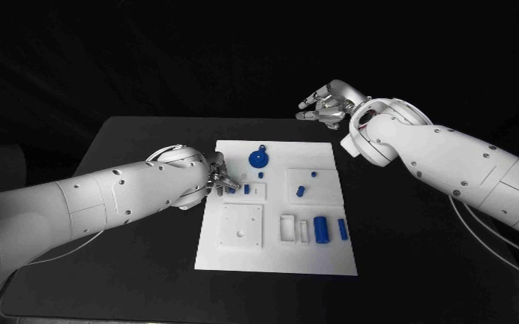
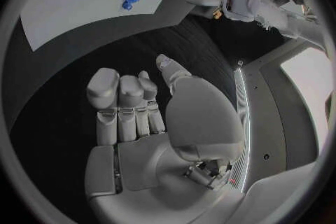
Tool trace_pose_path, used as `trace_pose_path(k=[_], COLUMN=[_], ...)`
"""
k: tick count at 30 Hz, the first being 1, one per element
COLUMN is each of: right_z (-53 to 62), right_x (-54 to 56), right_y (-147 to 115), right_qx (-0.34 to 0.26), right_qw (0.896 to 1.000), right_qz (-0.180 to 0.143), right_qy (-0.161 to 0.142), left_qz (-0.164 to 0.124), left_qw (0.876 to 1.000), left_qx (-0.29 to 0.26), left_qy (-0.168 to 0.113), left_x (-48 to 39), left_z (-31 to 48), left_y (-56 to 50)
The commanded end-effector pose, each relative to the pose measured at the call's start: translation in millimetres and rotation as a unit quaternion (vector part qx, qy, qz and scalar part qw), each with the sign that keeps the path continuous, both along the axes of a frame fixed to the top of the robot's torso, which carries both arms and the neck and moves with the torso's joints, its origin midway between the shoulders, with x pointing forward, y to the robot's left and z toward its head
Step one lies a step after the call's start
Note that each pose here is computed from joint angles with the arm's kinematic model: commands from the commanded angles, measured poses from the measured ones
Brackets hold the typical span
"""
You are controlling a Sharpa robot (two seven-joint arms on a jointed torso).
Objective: Assemble the parts on the task board
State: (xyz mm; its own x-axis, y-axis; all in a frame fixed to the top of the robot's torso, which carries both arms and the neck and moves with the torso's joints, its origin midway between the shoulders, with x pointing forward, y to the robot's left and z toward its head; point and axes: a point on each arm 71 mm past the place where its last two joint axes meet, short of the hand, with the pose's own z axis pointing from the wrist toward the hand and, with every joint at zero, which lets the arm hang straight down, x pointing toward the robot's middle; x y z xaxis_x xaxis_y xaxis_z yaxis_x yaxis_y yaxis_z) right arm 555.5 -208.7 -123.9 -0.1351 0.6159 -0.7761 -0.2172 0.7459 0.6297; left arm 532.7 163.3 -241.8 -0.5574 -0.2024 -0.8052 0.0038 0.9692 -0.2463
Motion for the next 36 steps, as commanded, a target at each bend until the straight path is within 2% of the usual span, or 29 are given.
trace_pose_path(k=[1,25,36], right_z=[0.1,-1.5,-3.2], right_x=[-0.2,0.3,0.0], right_y=[1,0,-1], right_qx=[0.000,0.000,0.000], right_qw=[1.000,1.000,1.000], right_qz=[0.005,0.003,0.002], right_qy=[-0.002,0.000,0.001], left_qz=[-0.002,0.012,0.019], left_qw=[1.000,1.000,0.999], left_qx=[-0.002,-0.008,-0.022], left_qy=[0.007,-0.004,-0.013], left_x=[-0.9,1.4,0.1], left_z=[-1.3,0.2,2.9], left_y=[-1.6,7.0,14.4])
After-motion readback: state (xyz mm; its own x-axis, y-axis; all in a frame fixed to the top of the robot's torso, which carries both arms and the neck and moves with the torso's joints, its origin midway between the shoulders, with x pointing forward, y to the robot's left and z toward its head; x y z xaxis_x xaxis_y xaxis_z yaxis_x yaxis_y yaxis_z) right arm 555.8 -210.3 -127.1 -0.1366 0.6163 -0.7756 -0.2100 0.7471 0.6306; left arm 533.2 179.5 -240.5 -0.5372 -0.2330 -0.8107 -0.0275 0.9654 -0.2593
